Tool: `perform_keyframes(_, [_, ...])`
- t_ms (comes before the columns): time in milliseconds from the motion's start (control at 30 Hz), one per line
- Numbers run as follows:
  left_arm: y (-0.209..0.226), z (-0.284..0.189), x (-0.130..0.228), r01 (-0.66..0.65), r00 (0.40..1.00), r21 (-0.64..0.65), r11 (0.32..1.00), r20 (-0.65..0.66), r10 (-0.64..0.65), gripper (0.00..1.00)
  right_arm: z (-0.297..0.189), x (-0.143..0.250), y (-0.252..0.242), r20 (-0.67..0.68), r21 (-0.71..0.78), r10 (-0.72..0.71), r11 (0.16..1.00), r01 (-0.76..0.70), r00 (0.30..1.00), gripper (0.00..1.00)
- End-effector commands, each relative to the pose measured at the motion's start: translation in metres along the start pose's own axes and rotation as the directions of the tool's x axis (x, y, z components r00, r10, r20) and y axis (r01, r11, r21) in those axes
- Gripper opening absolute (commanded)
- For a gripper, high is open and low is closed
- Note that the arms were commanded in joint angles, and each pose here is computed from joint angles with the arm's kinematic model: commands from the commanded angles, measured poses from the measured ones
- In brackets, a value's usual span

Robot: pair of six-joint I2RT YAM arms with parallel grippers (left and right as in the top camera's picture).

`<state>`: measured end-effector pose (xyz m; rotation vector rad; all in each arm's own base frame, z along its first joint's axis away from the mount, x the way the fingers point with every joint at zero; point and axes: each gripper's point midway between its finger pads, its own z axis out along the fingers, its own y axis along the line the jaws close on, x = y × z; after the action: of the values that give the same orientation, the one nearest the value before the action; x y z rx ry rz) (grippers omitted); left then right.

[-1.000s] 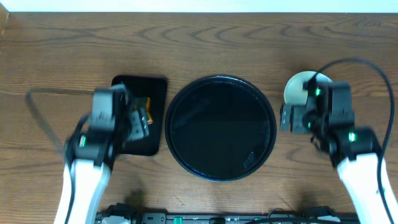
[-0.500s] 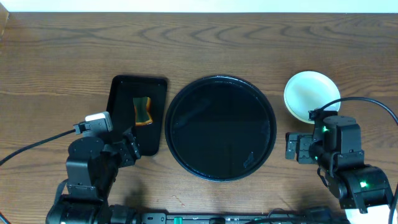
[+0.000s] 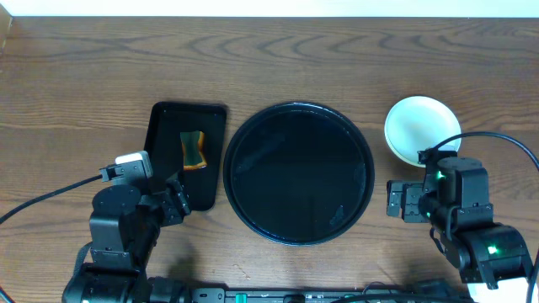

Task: Clean dirty plates on tray and stack at the side

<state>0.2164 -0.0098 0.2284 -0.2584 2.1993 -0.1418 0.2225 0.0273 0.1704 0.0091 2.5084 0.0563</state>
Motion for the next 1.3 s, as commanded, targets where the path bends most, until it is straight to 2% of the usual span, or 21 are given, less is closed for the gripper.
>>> perform_keyframes(0, [0.0, 0.003, 0.005, -0.012, 1.0, 0.004, 1.0, -0.014, 0.012, 0.78, -0.008, -0.001, -0.003, 0.043, 0.018, -0.018, 1.0, 0.017, 0.999, 0.99])
perform_keyframes(167, [0.0, 0.003, 0.005, -0.012, 1.0, 0.004, 1.0, -0.014, 0.012, 0.79, -0.026, -0.013, -0.009, 0.191, 0.027, -0.001, 1.0, -0.004, 0.982, 0.99])
perform_keyframes(333, [0.0, 0.003, 0.005, -0.012, 1.0, 0.004, 1.0, -0.014, 0.012, 0.79, -0.035, -0.026, -0.02, 0.407, 0.017, 0.054, 0.998, -0.067, 0.912, 0.99])
perform_keyframes(600, [0.0, 0.003, 0.005, -0.012, 1.0, 0.004, 1.0, -0.014, 0.012, 0.79, -0.028, -0.034, -0.027, 0.666, -0.021, 0.088, 0.995, -0.099, 0.741, 0.99])
perform_keyframes(900, [0.0, 0.003, 0.005, -0.012, 1.0, 0.004, 1.0, -0.014, 0.012, 0.79, -0.019, -0.038, -0.029, 0.848, -0.063, 0.102, 0.994, -0.092, 0.519, 0.99])
perform_keyframes(1000, [0.0, 0.003, 0.005, -0.012, 1.0, 0.004, 1.0, -0.014, 0.012, 0.79, -0.008, -0.035, -0.029, 0.854, -0.064, 0.102, 0.994, -0.091, 0.511, 0.99])
perform_keyframes(1100, [0.0, 0.003, 0.005, -0.012, 1.0, 0.004, 1.0, -0.014, 0.012, 0.79, 0.006, -0.025, -0.03, 0.816, -0.05, 0.095, 0.994, -0.094, 0.571, 0.99])
perform_keyframes(1167, [0.0, 0.003, 0.005, -0.012, 1.0, 0.004, 1.0, -0.014, 0.012, 0.79, 0.024, -0.011, -0.03, 0.759, -0.029, 0.076, 0.996, -0.083, 0.647, 0.99])
perform_keyframes(1267, [0.0, 0.003, 0.005, -0.012, 1.0, 0.004, 1.0, -0.014, 0.012, 0.79, 0.024, -0.012, -0.022, 0.761, 0.028, -0.038, 0.999, 0.025, 0.648, 0.99])
